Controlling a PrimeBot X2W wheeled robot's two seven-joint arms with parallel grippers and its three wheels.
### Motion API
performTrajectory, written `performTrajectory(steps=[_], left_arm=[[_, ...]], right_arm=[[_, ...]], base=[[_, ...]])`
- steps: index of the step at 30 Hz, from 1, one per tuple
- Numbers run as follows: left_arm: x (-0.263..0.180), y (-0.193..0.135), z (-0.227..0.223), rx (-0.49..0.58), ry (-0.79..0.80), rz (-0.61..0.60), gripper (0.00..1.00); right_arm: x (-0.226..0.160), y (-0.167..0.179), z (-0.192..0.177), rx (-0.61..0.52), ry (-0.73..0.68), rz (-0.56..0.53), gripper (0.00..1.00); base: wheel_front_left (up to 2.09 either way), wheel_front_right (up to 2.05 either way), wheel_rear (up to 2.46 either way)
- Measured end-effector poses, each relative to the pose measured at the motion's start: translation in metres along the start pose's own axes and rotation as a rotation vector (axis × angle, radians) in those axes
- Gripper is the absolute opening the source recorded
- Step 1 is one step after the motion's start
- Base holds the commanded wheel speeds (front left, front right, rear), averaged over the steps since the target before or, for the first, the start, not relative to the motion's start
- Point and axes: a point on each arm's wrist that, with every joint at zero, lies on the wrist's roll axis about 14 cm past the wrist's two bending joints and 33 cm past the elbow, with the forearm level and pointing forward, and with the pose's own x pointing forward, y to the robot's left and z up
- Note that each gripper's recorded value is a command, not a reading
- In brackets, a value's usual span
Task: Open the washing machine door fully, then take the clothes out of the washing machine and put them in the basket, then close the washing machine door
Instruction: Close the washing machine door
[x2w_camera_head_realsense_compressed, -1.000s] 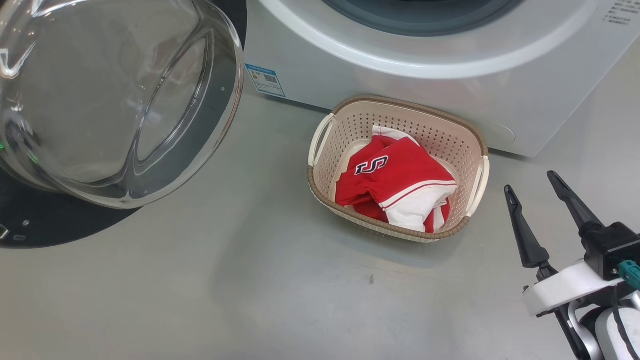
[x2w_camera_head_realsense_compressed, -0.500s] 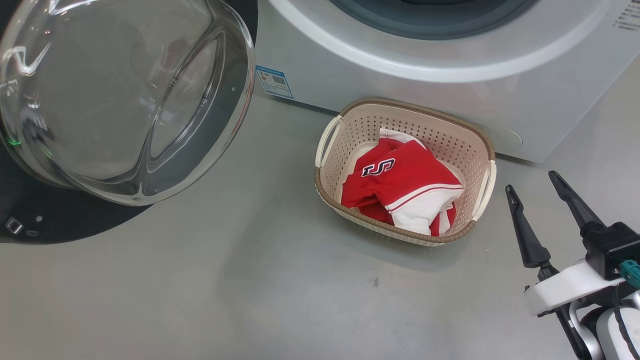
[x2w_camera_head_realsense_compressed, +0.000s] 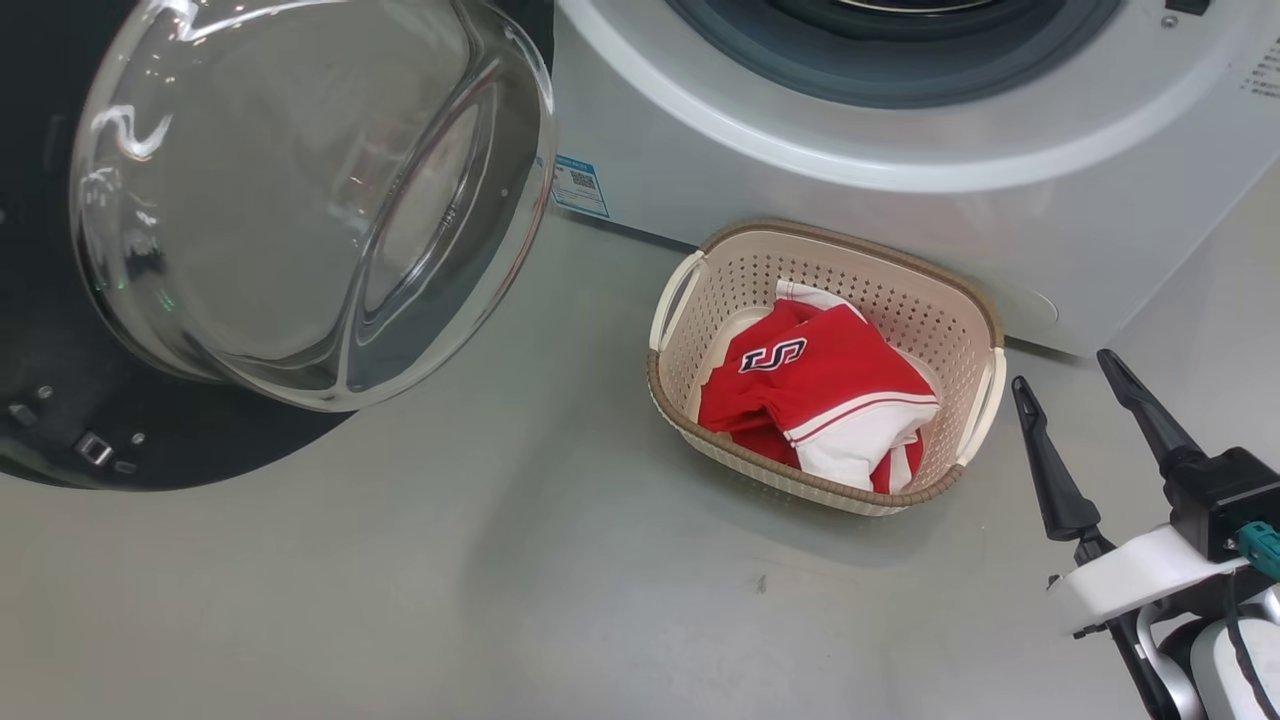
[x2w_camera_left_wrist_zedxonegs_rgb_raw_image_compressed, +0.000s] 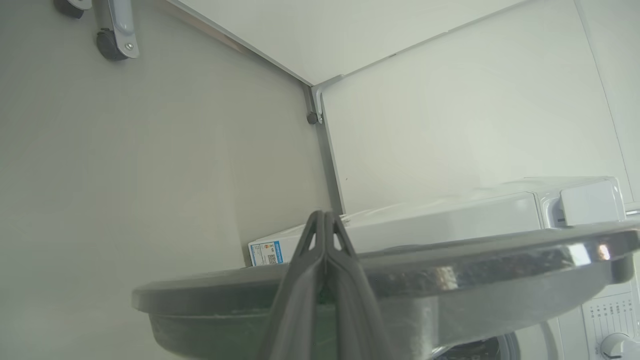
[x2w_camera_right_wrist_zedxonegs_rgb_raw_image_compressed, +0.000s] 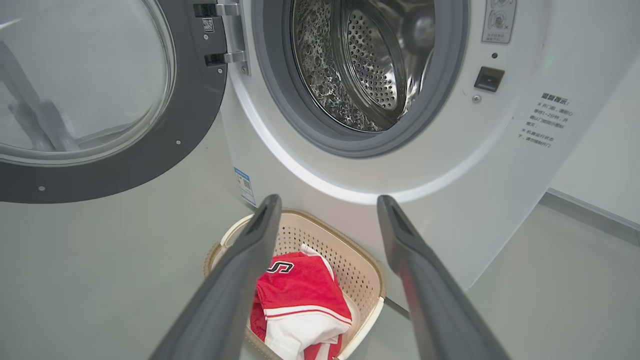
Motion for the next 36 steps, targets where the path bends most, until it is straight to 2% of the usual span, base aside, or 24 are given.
performTrajectory(steps=[11,19,36], left_arm=[[-0.016,0.0,-0.014,-0.044,0.108,-0.047,0.0],[-0.023,-0.002,-0.032,-0.037,0.208,-0.07,0.0],[-0.036,-0.027,-0.085,-0.073,0.436,-0.196,0.0]], right_arm=[[0.0,0.012,0.008,0.005,-0.019,0.022,1.0],[0.0,0.016,0.01,0.016,-0.024,0.019,1.0],[-0.011,0.015,0.015,0.045,-0.05,-0.019,1.0]], base=[[0.0,0.0,0.0],[0.0,0.0,0.0],[0.0,0.0,0.0]])
